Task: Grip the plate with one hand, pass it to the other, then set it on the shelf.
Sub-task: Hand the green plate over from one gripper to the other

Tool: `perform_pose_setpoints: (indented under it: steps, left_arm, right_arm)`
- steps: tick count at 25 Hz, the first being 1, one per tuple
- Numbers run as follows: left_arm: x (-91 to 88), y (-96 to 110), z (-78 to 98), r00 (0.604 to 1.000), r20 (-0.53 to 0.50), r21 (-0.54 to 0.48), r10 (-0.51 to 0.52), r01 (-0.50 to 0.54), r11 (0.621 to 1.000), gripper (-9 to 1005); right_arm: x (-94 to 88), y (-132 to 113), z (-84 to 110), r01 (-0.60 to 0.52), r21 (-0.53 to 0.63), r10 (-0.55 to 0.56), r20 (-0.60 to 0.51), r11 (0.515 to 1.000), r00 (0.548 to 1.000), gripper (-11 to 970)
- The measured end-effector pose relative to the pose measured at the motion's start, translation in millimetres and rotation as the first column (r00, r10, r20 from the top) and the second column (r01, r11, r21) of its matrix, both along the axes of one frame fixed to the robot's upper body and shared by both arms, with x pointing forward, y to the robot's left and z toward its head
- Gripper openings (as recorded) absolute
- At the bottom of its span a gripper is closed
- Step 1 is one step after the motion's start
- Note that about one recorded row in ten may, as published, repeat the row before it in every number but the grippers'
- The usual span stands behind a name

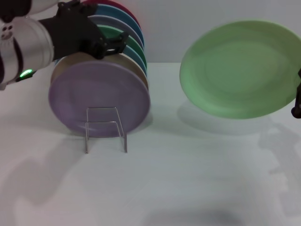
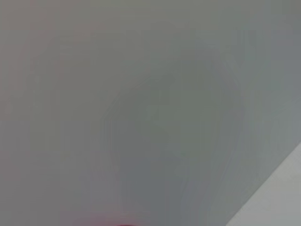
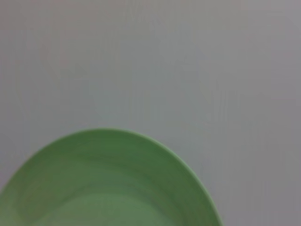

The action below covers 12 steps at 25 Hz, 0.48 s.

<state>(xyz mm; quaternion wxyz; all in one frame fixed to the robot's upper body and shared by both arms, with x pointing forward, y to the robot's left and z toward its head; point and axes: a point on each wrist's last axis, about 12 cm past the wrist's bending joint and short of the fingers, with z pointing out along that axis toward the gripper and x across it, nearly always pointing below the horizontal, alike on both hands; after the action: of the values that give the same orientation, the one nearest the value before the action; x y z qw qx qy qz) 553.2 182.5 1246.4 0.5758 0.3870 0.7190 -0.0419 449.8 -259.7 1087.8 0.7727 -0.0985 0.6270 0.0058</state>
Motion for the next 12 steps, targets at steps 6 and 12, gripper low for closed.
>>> perform_pose_setpoints:
  steps: [6,12]
  left_arm:
    - [-4.6,-13.1,4.5,0.995,-0.007,0.053,-0.100,0.100,0.994,788]
    - [-8.7,-24.0,8.8,0.981,0.007,0.065,-0.195,0.194,0.979,788]
  right_arm:
    - [1.4,-0.8,-6.6,-0.011,-0.001,0.011,-0.015,1.000,1.000,18]
    - [0.3,-4.3,-10.4,-0.030,0.024,0.030,-0.007,0.999,1.000,19]
